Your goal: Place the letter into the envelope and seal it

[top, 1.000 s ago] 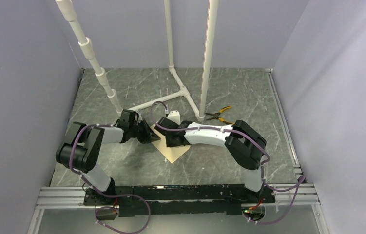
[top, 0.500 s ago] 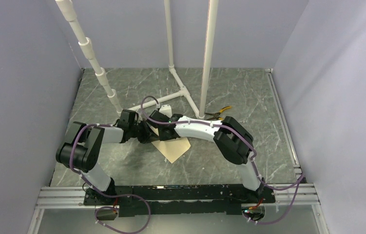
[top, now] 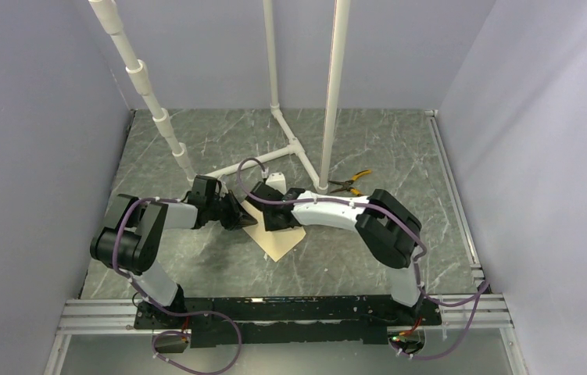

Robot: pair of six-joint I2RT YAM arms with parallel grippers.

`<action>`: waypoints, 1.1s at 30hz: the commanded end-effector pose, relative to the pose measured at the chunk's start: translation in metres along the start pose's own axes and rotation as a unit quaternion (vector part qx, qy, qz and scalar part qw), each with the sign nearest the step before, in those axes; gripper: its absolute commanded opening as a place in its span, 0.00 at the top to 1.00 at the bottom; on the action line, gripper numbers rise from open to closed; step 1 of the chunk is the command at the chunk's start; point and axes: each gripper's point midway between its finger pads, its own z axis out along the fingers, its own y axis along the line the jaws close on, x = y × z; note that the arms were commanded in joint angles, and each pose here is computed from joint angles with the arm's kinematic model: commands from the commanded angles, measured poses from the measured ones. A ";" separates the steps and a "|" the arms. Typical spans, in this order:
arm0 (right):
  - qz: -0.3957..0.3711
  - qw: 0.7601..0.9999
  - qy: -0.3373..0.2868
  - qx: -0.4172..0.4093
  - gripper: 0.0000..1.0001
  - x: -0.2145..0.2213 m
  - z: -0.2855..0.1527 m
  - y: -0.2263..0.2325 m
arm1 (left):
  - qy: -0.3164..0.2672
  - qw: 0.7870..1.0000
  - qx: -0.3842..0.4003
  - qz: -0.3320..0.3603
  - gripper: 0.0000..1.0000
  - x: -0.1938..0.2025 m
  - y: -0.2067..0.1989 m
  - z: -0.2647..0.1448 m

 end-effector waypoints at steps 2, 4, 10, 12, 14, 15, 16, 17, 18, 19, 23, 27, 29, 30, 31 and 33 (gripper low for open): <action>-0.013 1.000 -0.002 -0.011 1.00 -0.011 0.012 0.018 | -0.016 0.994 -0.104 -0.011 0.97 0.003 0.060 0.003; -0.009 1.000 -0.010 -0.008 1.00 -0.021 0.022 0.023 | -0.015 0.995 -0.101 -0.010 0.98 0.004 0.061 0.003; 0.009 0.999 -0.040 -0.007 1.00 -0.043 0.031 0.031 | -0.002 0.996 -0.090 -0.023 0.98 0.010 0.065 0.006; 0.012 0.999 -0.040 -0.008 1.00 -0.040 0.026 0.028 | -0.001 0.996 -0.087 -0.028 0.97 0.010 0.065 0.006; 0.013 0.999 -0.034 -0.007 1.00 -0.033 0.019 0.022 | -0.001 0.996 -0.085 -0.032 0.98 0.010 0.066 0.006; 0.011 1.000 -0.027 -0.007 1.00 -0.026 0.015 0.019 | -0.002 0.996 -0.084 -0.035 0.98 0.009 0.066 0.006; 0.010 1.000 -0.021 -0.008 1.00 -0.020 0.010 0.015 | -0.002 0.996 -0.083 -0.036 0.97 0.009 0.066 0.006; 0.009 1.000 -0.014 -0.011 1.00 -0.013 0.004 0.013 | -0.003 0.996 -0.082 -0.037 0.98 0.009 0.066 0.006; 0.009 1.000 -0.006 -0.014 1.00 -0.007 0.000 0.012 | -0.004 0.996 -0.082 -0.038 0.98 0.009 0.066 0.006; 0.008 1.000 -0.001 -0.016 1.00 -0.001 -0.005 0.010 | -0.004 0.996 -0.082 -0.039 0.97 0.008 0.066 0.006; 0.013 1.000 0.000 -0.021 1.00 0.005 -0.022 0.005 | -0.006 0.996 -0.084 -0.038 0.97 0.007 0.066 0.005; 0.004 1.000 -0.009 -0.024 1.00 -0.002 -0.018 0.009 | -0.003 0.996 -0.080 -0.039 0.98 0.008 0.066 0.006; -0.004 1.000 -0.017 -0.019 1.00 -0.011 -0.009 0.015 | -0.002 0.996 -0.080 -0.040 0.98 0.008 0.066 0.007; -0.007 1.000 -0.020 -0.016 1.00 -0.015 -0.003 0.019 | -0.002 0.996 -0.080 -0.039 0.97 0.008 0.066 0.007; -0.009 1.000 -0.026 -0.015 1.00 -0.021 0.001 0.022 | -0.002 0.996 -0.080 -0.039 0.98 0.008 0.066 0.007; -0.008 0.999 -0.041 -0.009 1.00 -0.034 0.011 0.027 | -0.002 0.996 -0.081 -0.038 0.98 0.007 0.066 0.006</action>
